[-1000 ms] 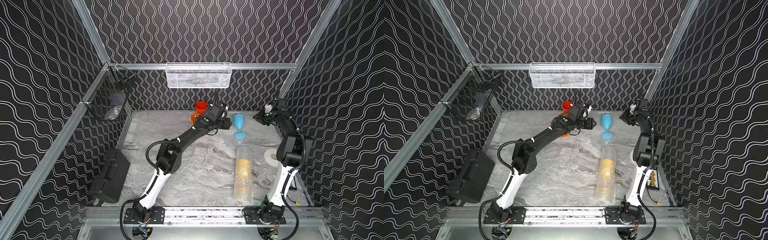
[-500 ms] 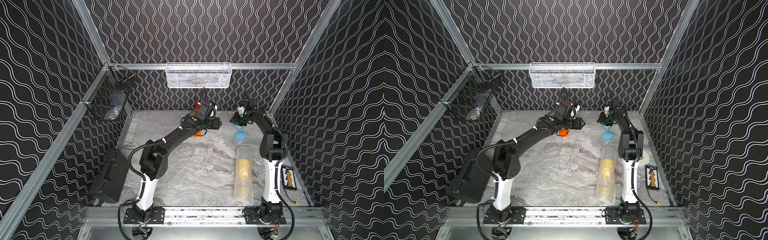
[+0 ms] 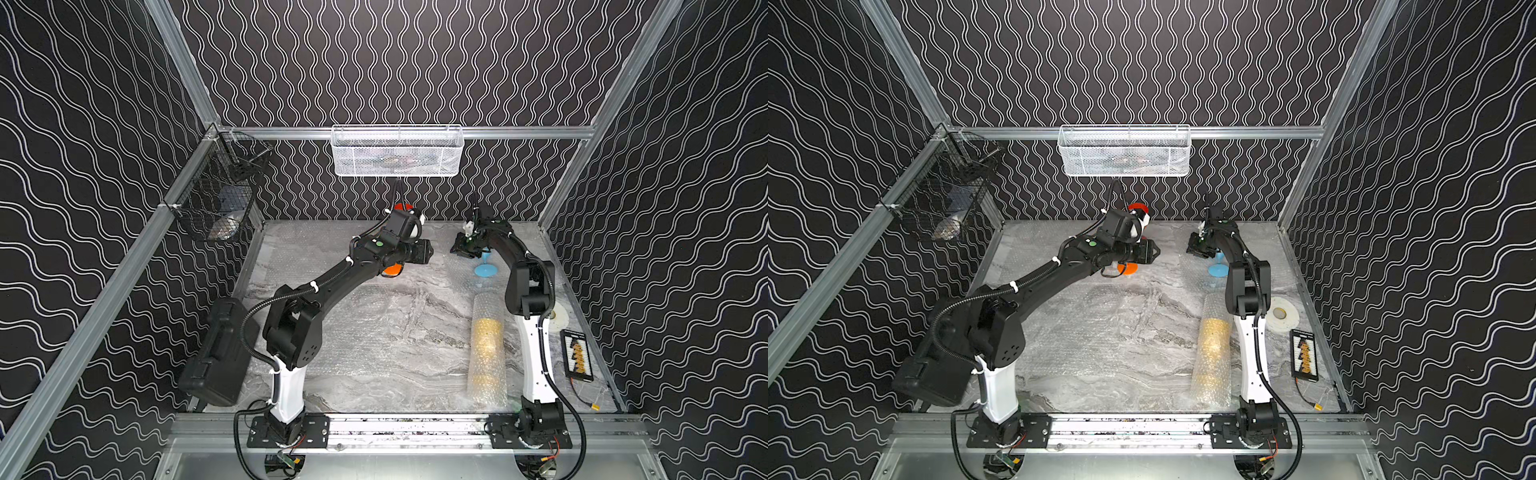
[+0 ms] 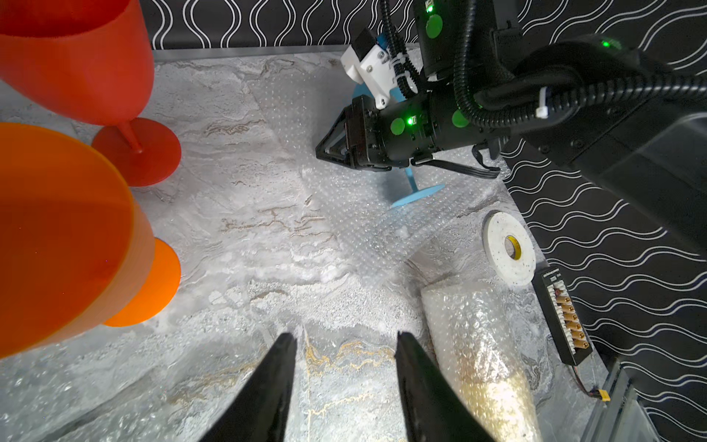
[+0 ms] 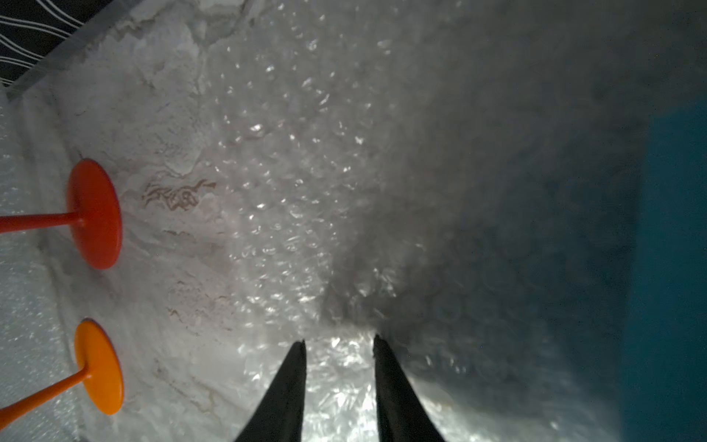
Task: Unpack wine glasses from bubble wrap
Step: Move the bubble wrap to the center of the board.
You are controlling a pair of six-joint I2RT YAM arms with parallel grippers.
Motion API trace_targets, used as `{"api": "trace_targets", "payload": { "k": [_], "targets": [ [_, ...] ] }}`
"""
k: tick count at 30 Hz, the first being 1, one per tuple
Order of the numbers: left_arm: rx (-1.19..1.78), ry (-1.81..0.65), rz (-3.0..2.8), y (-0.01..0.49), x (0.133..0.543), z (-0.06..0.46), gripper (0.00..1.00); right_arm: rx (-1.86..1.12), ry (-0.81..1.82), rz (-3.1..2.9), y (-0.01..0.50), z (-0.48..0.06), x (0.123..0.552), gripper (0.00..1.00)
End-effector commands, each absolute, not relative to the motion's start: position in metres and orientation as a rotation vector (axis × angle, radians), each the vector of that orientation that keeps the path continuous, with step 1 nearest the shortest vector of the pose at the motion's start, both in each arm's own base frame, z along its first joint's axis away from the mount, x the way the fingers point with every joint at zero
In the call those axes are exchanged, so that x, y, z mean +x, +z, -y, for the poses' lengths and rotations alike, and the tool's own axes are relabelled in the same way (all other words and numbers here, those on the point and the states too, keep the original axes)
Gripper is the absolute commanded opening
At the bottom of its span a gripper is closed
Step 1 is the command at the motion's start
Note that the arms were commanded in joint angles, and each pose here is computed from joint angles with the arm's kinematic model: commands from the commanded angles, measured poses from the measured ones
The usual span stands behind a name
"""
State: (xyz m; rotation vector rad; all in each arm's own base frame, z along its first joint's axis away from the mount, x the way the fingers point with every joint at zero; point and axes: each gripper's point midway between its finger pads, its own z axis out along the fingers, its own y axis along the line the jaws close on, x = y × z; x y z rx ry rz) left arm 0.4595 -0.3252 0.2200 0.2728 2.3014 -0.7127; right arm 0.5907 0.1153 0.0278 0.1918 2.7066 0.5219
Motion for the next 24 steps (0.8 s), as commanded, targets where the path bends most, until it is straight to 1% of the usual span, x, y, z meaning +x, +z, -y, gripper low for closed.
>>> {"api": "trace_targets", "payload": {
  "k": [1, 10, 14, 18, 24],
  "targets": [
    [0.300, -0.713, -2.255, 0.234, 0.460, 0.325, 0.48, 0.198, 0.477, -2.738, 0.015, -0.114, 0.589, 0.32],
    [0.291, -0.713, -2.267, 0.230, 0.459, 0.323, 0.48, 0.182, 0.483, -2.729, 0.007, -0.117, 0.602, 0.33],
    [0.294, -0.711, -2.269, 0.230, 0.458, 0.323, 0.48, 0.154, 0.487, -2.718, 0.015, -0.118, 0.605, 0.33],
    [0.288, -0.723, -2.269, 0.228, 0.458, 0.324, 0.48, 0.136, 0.541, -2.666, 0.042, -0.125, 0.606, 0.34],
    [0.287, -0.731, -2.274, 0.227, 0.457, 0.324, 0.48, 0.092, 0.527, -2.561, 0.113, -0.121, 0.608, 0.42]
  ]
}}
